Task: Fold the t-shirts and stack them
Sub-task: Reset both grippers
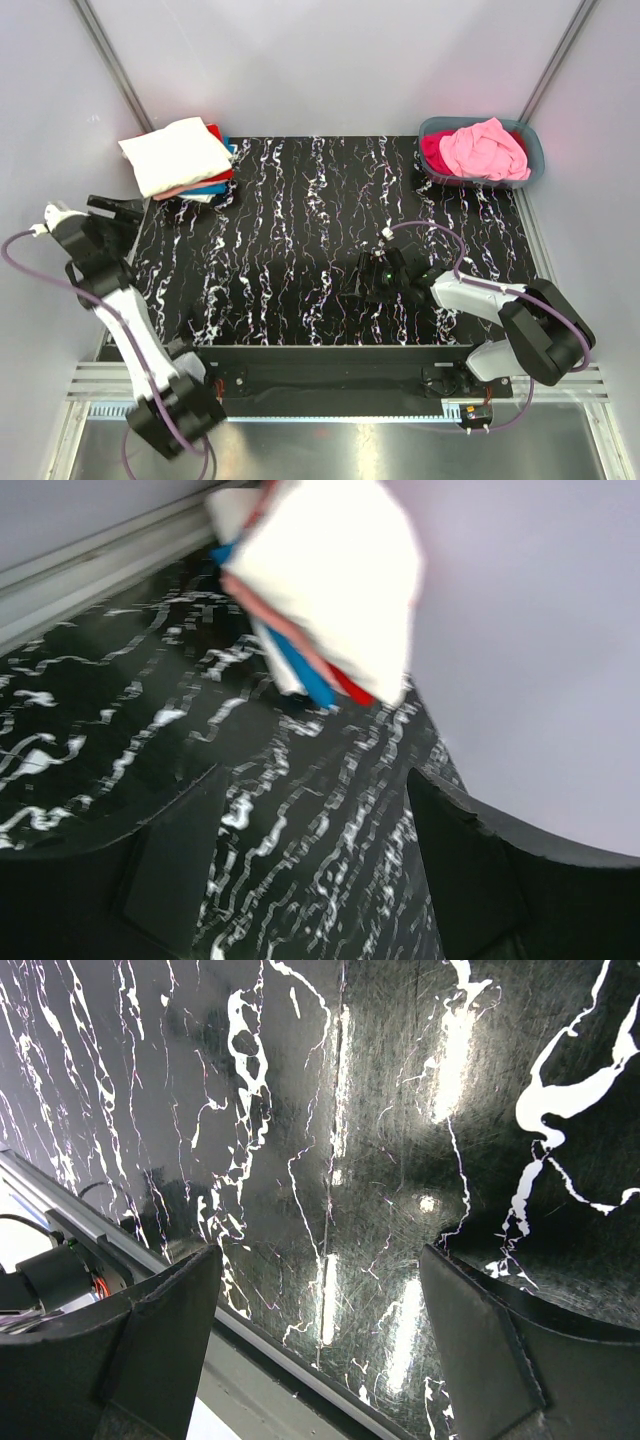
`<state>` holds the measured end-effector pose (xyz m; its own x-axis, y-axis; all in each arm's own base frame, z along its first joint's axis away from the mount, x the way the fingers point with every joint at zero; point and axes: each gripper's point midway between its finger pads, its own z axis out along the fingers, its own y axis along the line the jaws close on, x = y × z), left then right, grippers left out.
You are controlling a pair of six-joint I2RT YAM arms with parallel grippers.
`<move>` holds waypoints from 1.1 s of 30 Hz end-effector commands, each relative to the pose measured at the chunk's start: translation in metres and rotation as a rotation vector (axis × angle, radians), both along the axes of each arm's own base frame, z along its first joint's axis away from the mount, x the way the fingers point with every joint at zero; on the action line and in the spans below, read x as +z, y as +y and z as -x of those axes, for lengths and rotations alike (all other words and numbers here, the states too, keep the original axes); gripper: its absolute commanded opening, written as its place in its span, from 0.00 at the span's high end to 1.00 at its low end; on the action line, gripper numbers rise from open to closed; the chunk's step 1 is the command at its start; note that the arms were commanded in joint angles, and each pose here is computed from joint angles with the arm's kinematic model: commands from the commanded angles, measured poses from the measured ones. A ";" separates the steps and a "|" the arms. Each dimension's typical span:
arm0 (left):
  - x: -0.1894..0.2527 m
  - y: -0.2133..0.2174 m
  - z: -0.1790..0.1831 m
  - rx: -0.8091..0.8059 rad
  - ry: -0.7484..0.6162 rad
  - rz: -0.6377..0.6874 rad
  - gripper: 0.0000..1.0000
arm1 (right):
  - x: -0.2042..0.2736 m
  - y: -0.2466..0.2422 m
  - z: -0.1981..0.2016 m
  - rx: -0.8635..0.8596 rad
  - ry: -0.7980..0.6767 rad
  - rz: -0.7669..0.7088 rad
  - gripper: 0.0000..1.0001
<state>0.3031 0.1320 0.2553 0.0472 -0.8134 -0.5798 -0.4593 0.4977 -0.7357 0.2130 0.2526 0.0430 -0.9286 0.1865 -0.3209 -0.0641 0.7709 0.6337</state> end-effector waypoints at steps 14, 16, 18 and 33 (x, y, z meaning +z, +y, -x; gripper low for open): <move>-0.010 -0.206 0.057 -0.734 0.104 -0.234 0.01 | 0.012 0.004 -0.002 0.009 -0.032 -0.005 0.12; -0.015 -0.211 0.060 -0.762 0.165 -0.338 0.01 | 0.012 0.004 -0.001 0.011 -0.029 -0.004 0.11; -0.022 -0.215 0.070 -0.766 0.216 -0.452 0.01 | 0.012 0.004 -0.002 0.009 -0.028 -0.004 0.11; -0.029 -0.249 0.089 -0.987 0.106 -0.496 0.01 | 0.011 0.005 -0.001 0.006 -0.015 -0.002 0.11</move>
<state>0.2114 -0.1126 0.2106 -0.6290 -0.1463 -0.7635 0.1913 0.9228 -0.3344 0.2074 0.2499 0.0392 -0.9368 0.1783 -0.3011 -0.0511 0.7815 0.6218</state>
